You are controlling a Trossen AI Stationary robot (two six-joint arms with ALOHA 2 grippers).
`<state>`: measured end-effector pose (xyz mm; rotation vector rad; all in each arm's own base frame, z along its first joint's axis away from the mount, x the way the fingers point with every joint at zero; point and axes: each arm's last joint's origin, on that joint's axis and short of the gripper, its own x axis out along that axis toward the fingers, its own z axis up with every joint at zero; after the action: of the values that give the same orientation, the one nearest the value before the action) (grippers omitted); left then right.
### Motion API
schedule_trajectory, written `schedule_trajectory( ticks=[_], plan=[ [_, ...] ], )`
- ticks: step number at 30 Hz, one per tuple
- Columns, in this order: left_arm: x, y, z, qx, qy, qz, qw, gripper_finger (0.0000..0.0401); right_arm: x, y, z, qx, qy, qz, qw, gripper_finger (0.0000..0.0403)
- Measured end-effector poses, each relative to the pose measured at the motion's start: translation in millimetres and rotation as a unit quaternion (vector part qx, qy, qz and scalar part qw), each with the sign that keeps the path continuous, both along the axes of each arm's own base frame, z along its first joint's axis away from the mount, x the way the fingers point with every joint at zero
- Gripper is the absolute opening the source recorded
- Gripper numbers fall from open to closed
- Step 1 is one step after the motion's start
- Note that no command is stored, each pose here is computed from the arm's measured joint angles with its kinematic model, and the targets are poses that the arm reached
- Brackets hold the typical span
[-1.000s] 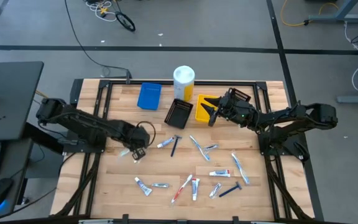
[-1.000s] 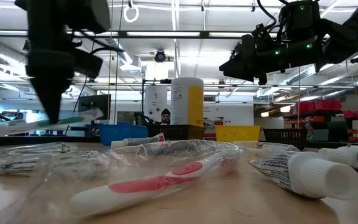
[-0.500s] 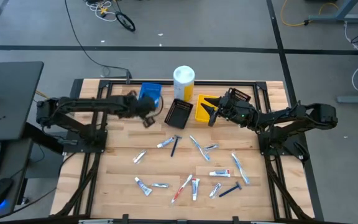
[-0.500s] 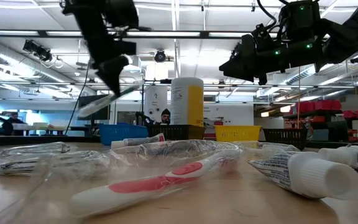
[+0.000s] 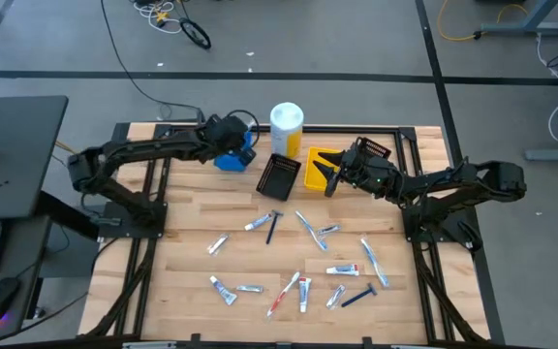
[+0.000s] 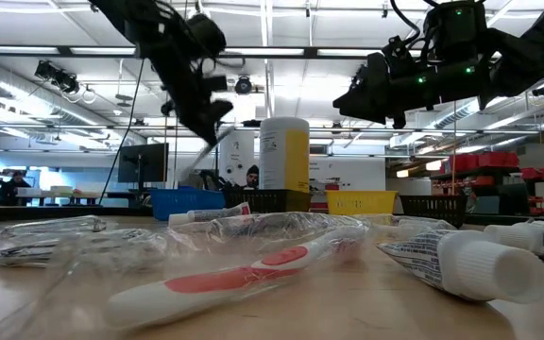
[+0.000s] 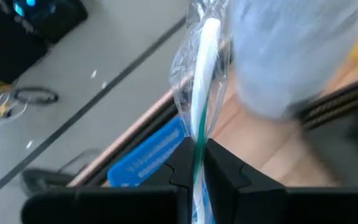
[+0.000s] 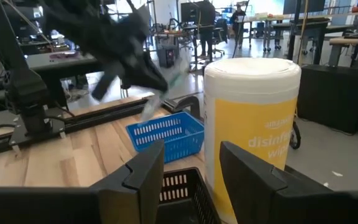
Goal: Pick & Place Travel size toiletries
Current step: Put the green toothbrush into the blue bin
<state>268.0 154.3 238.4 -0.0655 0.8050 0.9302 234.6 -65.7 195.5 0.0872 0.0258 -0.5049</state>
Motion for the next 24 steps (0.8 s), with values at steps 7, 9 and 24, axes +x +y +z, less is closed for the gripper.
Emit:
schedule_trajectory(
  ticks=[7, 9, 24],
  plan=[
    [5, 19, -37, -0.053, 0.032, 0.021, 0.998, 0.0038, 0, 0, -1, 0.001, 0.004, 0.0, 1.0, 0.0166],
    [5, 25, -45, -0.069, 0.032, 0.029, 0.997, 0.0042, 0, 0, -1, 0.001, 0.004, 0.0, 1.0, 0.0166],
    [-3, 46, -64, -0.087, 0.051, 0.07, 0.992, 0.0093, 0, 0, -1, 0.006, 0.005, 0.001, 1.0, 0.0166]
  ],
)
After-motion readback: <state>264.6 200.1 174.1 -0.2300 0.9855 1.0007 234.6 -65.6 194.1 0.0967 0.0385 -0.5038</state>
